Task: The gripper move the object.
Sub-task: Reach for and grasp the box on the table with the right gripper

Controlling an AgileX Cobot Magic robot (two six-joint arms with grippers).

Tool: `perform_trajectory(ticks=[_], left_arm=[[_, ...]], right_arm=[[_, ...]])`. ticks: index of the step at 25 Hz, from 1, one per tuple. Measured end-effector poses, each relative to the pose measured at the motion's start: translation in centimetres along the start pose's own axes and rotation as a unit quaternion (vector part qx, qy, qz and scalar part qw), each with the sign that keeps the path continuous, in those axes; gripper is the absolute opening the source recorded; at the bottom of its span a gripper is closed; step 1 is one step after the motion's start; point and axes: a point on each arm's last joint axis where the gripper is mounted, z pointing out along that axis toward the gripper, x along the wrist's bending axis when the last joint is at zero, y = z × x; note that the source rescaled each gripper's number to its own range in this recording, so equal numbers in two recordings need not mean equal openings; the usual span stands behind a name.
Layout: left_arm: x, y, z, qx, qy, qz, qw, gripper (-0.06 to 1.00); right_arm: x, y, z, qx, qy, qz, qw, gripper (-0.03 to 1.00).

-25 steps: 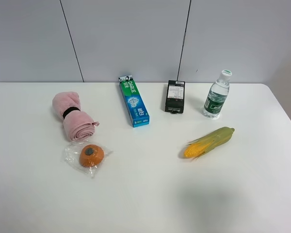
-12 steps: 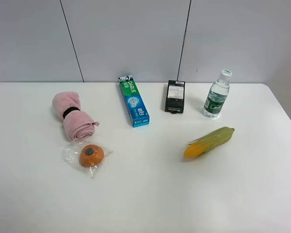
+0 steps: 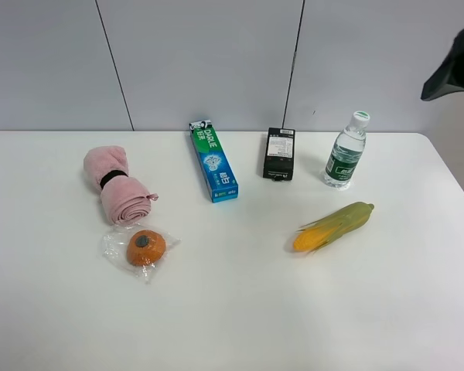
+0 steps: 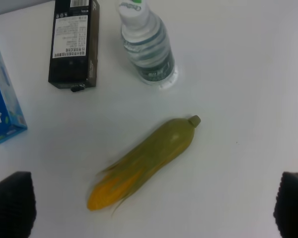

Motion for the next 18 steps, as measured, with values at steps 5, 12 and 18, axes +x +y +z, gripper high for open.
perform_trajectory(ticks=[5,12,18], left_arm=[[0.0,0.0,0.0,0.0,0.0,0.0,1.0,1.0],[0.0,0.0,0.0,0.0,0.0,0.0,1.0,1.0],[0.0,0.0,0.0,0.0,0.0,0.0,1.0,1.0]], right_arm=[[2.5,2.3,2.2,0.007,-0.001,-0.016,1.0,0.89],[7.3,4.4,5.7,0.025,-0.002,-0.03,0.999,0.89],[11.9,5.1,9.4,0.049,-0.002,-0.045,0.998,0.89]])
